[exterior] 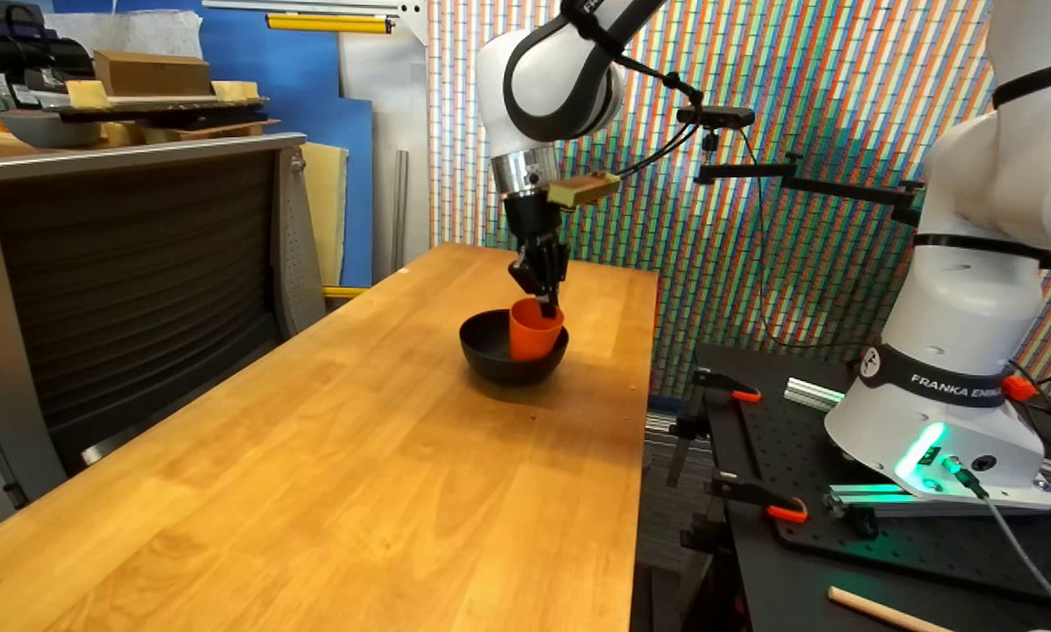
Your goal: Put the cup in the bowl
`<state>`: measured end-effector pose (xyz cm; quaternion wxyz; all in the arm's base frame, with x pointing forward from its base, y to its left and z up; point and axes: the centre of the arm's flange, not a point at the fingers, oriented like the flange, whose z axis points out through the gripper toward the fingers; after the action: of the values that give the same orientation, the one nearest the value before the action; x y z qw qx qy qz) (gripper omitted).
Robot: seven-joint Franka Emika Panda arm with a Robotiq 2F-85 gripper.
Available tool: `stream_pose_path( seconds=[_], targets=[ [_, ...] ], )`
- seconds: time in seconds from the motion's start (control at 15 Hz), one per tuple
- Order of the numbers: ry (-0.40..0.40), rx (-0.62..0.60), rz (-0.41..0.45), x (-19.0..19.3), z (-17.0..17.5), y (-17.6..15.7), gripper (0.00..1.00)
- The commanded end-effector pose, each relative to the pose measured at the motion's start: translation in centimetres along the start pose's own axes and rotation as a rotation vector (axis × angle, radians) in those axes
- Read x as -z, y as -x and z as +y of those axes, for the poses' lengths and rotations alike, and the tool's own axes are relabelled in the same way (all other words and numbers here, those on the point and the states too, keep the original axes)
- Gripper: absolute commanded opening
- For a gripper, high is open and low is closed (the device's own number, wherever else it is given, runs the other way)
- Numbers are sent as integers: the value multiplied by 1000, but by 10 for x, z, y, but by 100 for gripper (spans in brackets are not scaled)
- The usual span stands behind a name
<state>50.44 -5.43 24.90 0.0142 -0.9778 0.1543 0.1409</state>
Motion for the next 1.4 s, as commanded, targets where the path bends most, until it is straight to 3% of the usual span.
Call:
stream_pose_path(
  seconds=[0.0, 0.13, 0.4, 0.73, 1.13, 1.2, 1.33],
  targets=[
    [-40, 4, -51, -20, 8, -18, 2],
    [-39, 14, -64, -24, 12, -20, 32],
    [-6, 57, -36, 3, 7, -8, 62],
    [16, 167, 54, 76, -4, 36, 99],
    [51, 485, 64, 125, -25, 98, 100],
    [39, 389, 62, 114, -28, 71, 100],
    [43, 442, 67, 121, -30, 85, 100]
  ],
)
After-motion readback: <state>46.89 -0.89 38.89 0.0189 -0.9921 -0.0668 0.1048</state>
